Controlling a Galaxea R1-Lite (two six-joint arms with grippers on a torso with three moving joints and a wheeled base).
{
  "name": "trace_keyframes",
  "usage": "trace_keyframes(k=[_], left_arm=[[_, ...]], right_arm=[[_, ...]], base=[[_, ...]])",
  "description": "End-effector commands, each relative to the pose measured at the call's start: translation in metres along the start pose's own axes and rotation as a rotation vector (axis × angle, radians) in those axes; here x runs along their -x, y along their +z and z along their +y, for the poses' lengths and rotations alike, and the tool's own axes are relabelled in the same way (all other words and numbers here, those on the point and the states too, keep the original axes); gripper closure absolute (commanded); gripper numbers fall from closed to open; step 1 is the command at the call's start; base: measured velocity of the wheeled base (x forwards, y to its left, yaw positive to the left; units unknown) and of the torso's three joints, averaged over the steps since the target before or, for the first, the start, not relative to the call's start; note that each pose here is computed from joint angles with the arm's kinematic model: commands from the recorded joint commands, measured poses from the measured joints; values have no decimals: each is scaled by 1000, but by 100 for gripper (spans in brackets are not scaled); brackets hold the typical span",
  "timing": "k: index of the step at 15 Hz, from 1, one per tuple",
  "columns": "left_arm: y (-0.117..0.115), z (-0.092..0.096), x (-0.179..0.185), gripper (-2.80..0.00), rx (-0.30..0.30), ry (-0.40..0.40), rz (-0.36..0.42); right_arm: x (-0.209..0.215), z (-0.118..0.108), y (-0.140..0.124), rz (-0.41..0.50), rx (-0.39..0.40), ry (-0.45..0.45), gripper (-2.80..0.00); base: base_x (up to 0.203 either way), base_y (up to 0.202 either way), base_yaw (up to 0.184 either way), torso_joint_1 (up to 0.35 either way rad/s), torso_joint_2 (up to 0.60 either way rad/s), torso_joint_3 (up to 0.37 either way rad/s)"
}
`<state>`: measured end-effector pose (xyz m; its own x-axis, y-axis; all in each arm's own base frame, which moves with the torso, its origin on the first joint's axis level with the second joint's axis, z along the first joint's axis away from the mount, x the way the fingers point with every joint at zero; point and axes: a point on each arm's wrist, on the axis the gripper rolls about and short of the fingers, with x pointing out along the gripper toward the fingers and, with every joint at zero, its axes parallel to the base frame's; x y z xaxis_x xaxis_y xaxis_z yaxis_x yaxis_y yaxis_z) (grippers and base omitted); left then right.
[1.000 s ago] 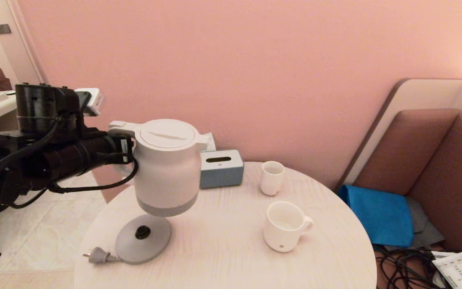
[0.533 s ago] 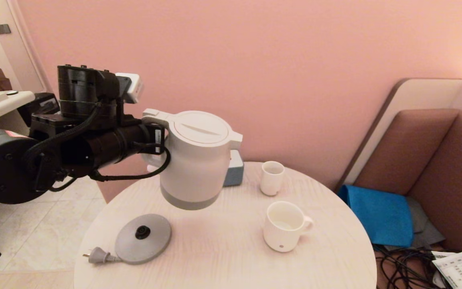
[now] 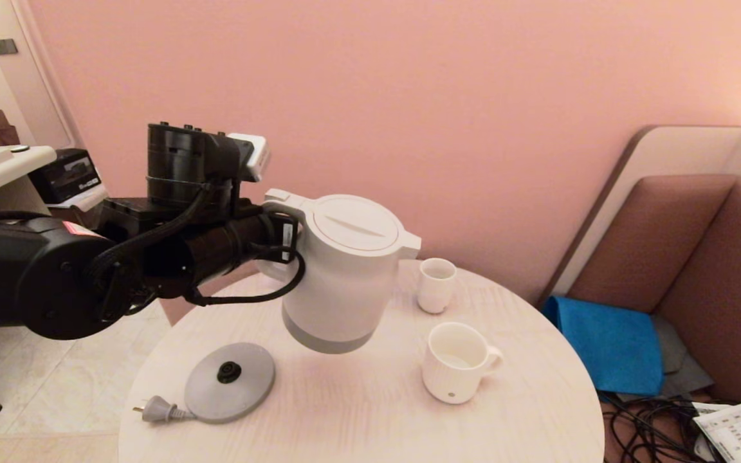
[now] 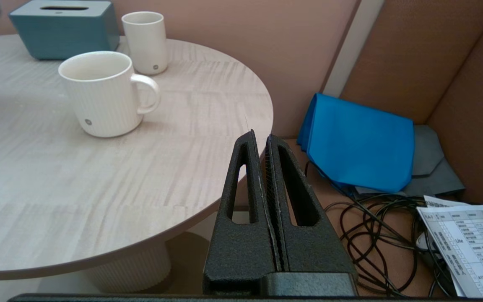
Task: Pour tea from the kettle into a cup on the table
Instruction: Pour water into the cup
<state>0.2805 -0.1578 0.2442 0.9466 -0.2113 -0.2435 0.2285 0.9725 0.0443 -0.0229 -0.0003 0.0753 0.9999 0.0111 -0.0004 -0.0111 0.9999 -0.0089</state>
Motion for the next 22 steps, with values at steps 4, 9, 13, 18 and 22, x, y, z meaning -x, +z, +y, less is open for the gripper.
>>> trace_keyframes(k=[4,9,13,18,22], left_arm=[[-7,-13,-5,0,-24,-31,23],[-21,-30,-18,0,-130,-13,61],[-17,-47,-22,0,-195,-18,41],[-14,-67,-28,0,-263,-20,21],[-19,-73,-36,0,-318,7,34]], right_arm=[[0,0,0,1,0,0,0],[0,0,0,1,0,1,0],[0,0,0,1,0,0,0],[0,0,0,1,0,0,0],[0,0,0,1,0,0,0]], base=[[0,0,0,0,0,0],[0,0,0,0,0,0],[0,0,0,0,0,0],[0,0,0,0,0,0],[0,0,0,0,0,0]])
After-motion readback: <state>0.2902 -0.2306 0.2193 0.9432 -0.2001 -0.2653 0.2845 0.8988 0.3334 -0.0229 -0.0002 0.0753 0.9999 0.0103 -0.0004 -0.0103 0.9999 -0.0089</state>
